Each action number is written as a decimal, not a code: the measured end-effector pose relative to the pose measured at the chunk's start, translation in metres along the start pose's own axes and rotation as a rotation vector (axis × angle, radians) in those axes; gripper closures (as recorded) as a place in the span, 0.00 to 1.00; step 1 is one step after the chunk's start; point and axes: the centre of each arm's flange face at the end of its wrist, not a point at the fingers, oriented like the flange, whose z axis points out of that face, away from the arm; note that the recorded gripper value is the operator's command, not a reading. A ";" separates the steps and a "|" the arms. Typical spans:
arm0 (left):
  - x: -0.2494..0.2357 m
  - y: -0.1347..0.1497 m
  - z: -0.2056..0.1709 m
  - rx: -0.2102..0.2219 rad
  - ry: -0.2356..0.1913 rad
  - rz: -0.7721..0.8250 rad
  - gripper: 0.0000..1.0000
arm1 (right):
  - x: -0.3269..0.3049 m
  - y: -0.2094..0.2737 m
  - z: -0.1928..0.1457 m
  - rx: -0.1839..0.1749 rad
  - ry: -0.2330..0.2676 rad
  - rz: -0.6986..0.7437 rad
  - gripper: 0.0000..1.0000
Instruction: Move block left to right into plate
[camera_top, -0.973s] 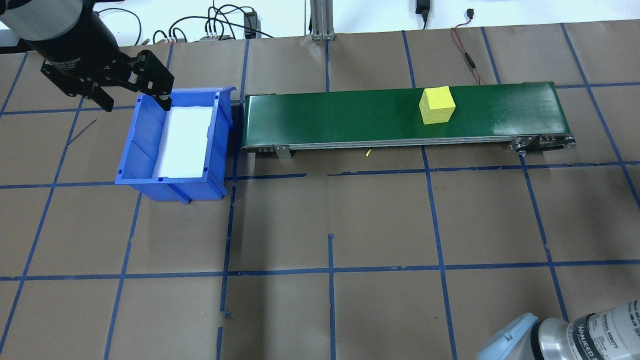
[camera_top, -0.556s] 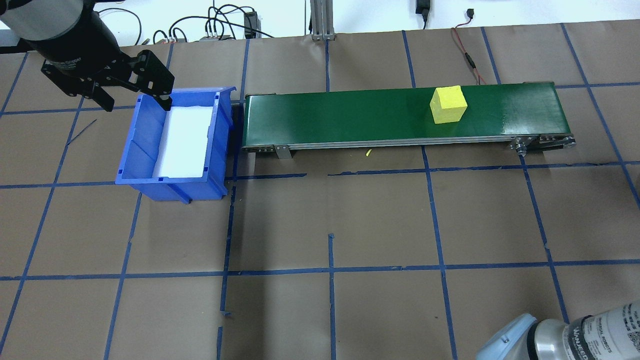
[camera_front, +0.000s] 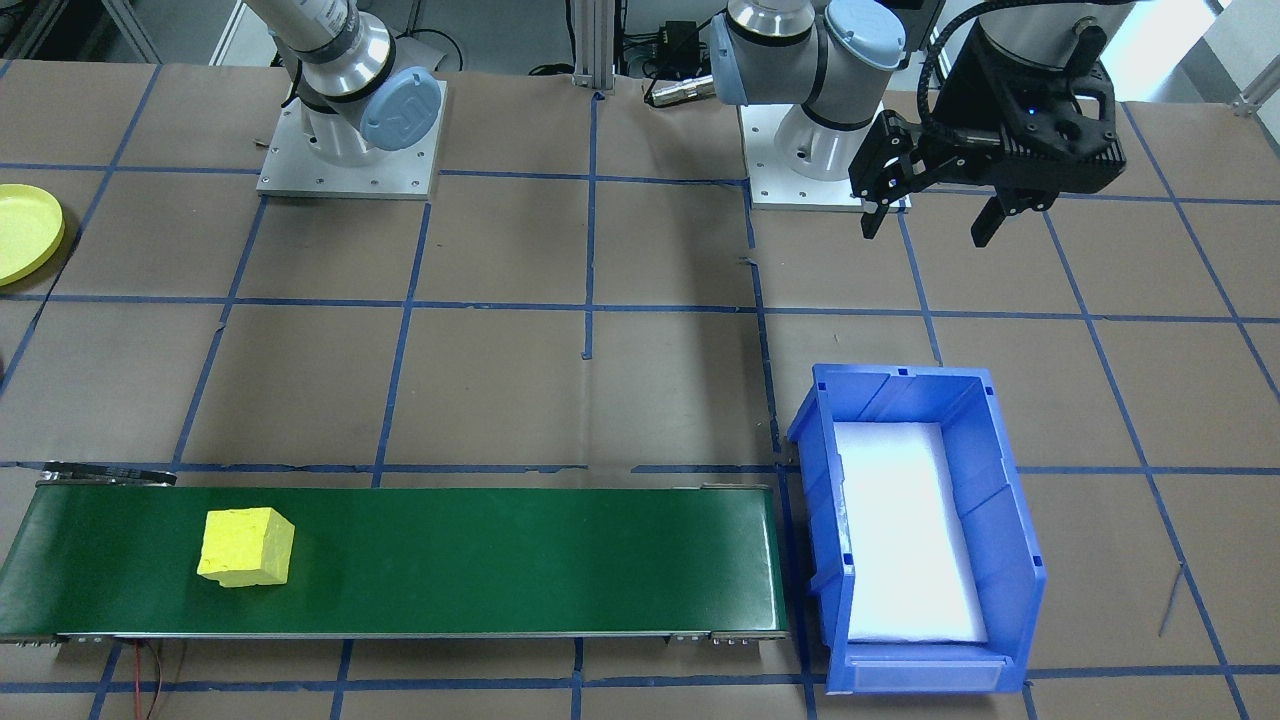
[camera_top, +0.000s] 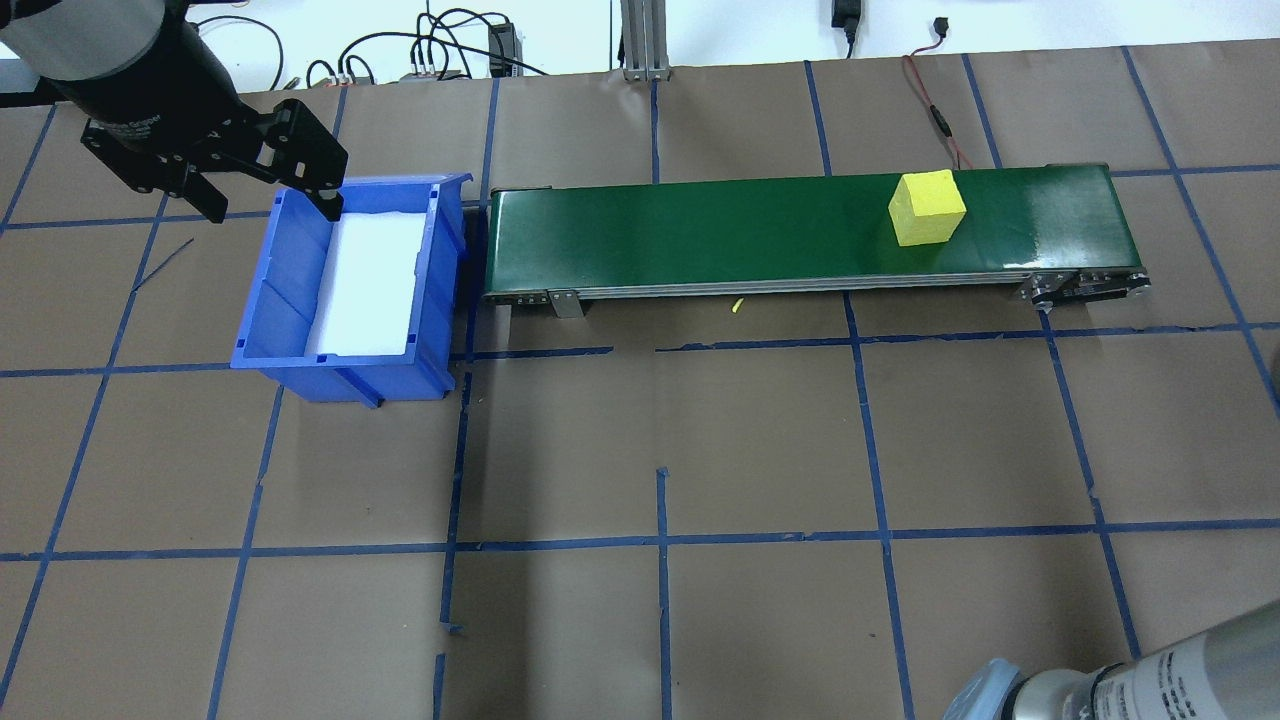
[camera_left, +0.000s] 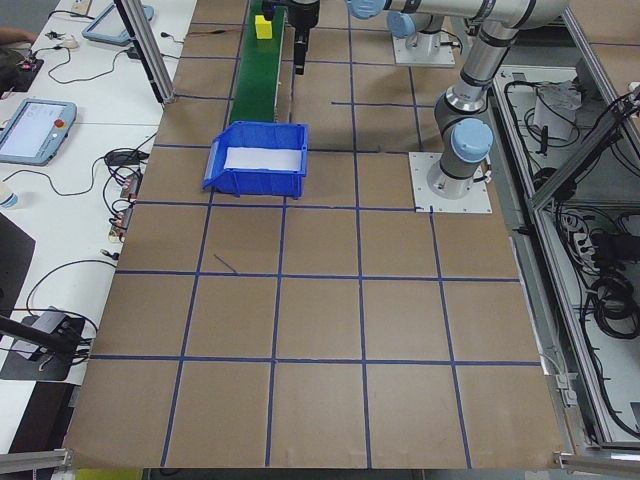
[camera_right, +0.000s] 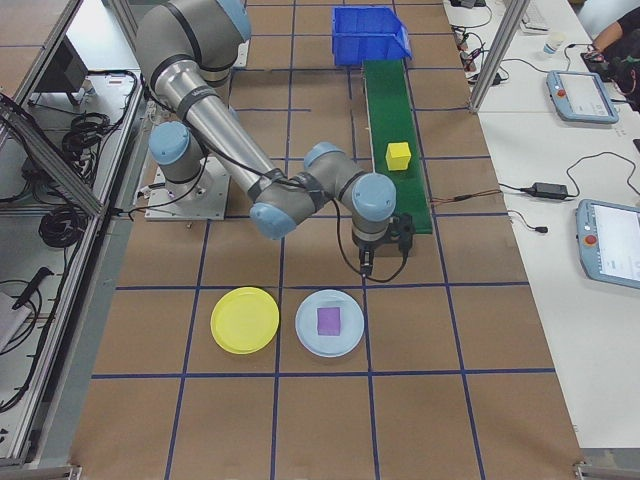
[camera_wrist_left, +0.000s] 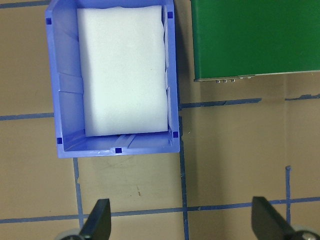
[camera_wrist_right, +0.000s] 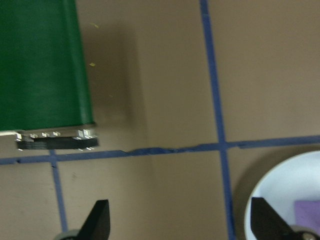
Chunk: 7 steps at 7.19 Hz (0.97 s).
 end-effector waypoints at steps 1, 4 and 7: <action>0.000 0.000 0.000 0.000 0.000 0.000 0.00 | -0.046 -0.019 0.007 0.004 -0.023 -0.005 0.00; -0.001 0.000 0.000 0.000 -0.001 -0.001 0.00 | -0.166 -0.056 0.042 0.012 -0.135 -0.112 0.00; 0.000 0.000 0.001 -0.001 0.000 0.000 0.00 | -0.211 -0.076 0.080 0.027 -0.158 -0.192 0.00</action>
